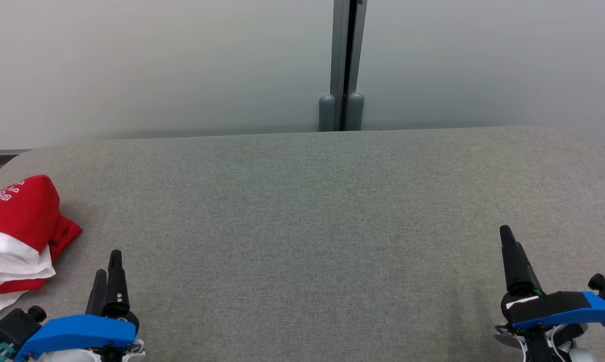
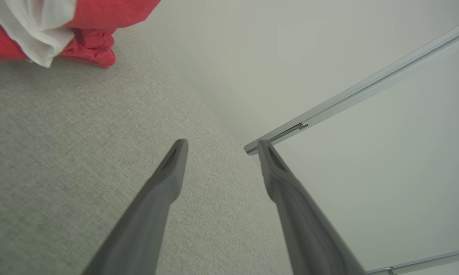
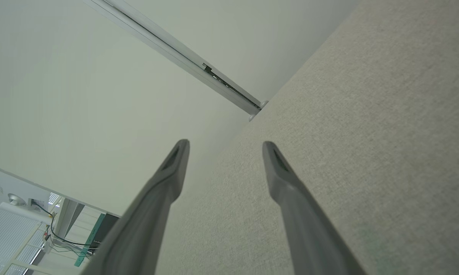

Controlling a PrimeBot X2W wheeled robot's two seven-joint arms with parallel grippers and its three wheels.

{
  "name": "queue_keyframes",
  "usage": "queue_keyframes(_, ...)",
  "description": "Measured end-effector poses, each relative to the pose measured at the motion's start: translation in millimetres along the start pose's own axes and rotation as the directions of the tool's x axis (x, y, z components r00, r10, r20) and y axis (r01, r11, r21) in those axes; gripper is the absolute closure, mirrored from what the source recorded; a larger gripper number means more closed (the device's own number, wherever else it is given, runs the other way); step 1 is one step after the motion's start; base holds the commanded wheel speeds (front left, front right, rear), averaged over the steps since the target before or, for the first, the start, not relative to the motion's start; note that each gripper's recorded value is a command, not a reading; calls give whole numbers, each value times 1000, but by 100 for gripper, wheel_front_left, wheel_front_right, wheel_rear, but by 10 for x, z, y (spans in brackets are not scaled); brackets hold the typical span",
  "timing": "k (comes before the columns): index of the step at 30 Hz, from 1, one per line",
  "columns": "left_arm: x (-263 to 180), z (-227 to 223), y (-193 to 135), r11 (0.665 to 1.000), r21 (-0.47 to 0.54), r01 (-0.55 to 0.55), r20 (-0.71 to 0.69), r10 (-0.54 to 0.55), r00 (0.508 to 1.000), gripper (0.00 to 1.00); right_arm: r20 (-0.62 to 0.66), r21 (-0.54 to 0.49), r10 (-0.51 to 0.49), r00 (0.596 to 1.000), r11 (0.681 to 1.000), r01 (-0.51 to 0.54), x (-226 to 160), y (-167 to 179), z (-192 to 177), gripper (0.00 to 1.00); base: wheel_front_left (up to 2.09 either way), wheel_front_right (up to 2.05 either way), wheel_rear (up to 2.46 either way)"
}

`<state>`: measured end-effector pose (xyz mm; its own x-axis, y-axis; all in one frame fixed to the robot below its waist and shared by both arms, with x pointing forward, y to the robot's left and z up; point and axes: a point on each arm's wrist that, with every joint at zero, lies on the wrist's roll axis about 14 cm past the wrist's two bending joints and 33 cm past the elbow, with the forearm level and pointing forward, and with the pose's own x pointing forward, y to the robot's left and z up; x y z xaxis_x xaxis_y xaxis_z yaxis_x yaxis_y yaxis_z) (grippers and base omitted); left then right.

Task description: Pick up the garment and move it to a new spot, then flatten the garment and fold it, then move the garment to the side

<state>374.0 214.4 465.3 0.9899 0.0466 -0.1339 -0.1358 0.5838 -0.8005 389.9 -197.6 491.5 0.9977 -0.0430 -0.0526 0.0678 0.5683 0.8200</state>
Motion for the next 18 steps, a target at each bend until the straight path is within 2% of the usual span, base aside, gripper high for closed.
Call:
queue_keyframes(9, -1, 67, -35, 987, 159, 12, 25, -16, 1000, 0, 36, -151, 45, 998, 988, -39, 8, 127, 101, 0, 0, 0, 0)
queue_keyframes(18, -21, 49, -18, 956, 295, 12, 24, -20, 1000, 0, 21, -282, 54, 998, 958, -46, -7, 132, 39, 0, 0, 0, 0)
